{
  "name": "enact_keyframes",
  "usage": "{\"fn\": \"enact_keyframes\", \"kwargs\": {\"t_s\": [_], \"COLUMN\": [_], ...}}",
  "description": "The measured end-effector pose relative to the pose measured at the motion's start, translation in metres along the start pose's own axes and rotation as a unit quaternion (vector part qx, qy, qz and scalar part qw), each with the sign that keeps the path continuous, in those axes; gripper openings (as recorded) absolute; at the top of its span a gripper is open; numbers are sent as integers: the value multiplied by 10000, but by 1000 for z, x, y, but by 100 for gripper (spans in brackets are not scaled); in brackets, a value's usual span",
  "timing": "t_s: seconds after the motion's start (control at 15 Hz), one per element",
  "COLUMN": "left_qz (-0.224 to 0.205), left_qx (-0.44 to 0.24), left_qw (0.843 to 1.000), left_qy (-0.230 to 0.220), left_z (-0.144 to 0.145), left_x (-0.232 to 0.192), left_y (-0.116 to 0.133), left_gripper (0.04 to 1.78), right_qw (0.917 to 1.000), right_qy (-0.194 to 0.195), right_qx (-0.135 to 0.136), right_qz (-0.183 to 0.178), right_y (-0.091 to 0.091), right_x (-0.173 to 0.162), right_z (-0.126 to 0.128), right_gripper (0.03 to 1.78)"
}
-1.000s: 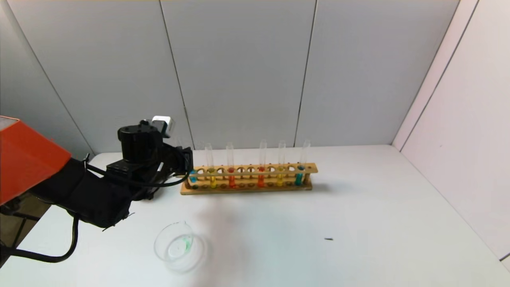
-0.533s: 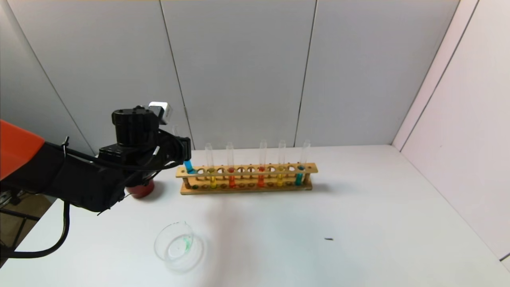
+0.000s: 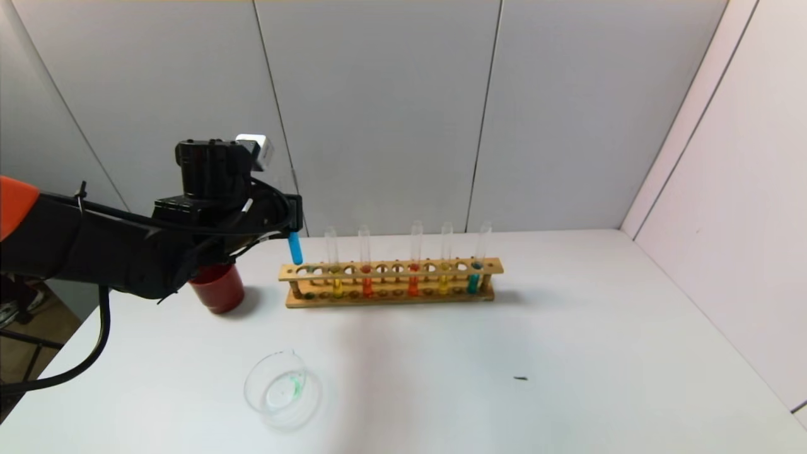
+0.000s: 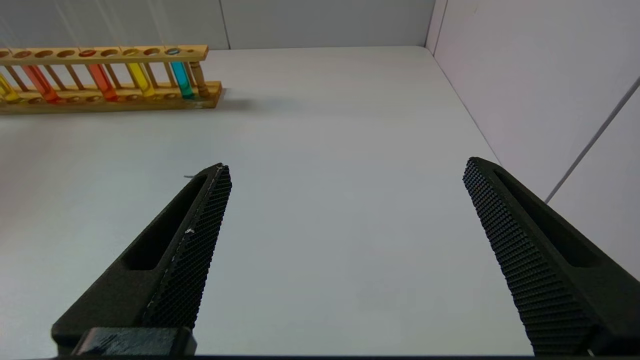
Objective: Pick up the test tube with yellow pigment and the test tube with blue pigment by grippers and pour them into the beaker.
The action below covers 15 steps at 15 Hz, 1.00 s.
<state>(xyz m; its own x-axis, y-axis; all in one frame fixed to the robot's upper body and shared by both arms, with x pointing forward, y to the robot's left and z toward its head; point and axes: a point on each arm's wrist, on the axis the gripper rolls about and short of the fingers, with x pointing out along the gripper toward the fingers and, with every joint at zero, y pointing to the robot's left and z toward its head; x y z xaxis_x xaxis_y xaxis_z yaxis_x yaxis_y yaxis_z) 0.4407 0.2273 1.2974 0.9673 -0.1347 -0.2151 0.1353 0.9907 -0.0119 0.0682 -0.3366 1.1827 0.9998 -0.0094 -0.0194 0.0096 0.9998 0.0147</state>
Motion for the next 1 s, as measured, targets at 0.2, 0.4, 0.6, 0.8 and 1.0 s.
{"fn": "enact_keyframes", "kwargs": {"t_s": [0.2,0.4,0.6,0.8,1.0], "left_qz": [-68,-163,-193,-208,-208], "left_qx": [8,72,130,187,357], "left_qw": [9999,9998,9995,9993,9985], "left_qy": [-79,40,194,252,365], "left_z": [19,35,50,54,43], "left_x": [-12,-39,-78,-121,-155], "left_y": [-4,-10,-6,3,11], "left_gripper": [31,31,31,31,31], "right_qw": [10000,10000,10000,10000,10000], "right_qy": [2,2,0,2,2], "right_qx": [2,2,2,2,2], "right_qz": [0,0,2,0,0], "right_y": [0,0,0,0,0], "right_x": [0,0,0,0,0], "right_z": [0,0,0,0,0], "right_gripper": [170,170,170,170,170]}}
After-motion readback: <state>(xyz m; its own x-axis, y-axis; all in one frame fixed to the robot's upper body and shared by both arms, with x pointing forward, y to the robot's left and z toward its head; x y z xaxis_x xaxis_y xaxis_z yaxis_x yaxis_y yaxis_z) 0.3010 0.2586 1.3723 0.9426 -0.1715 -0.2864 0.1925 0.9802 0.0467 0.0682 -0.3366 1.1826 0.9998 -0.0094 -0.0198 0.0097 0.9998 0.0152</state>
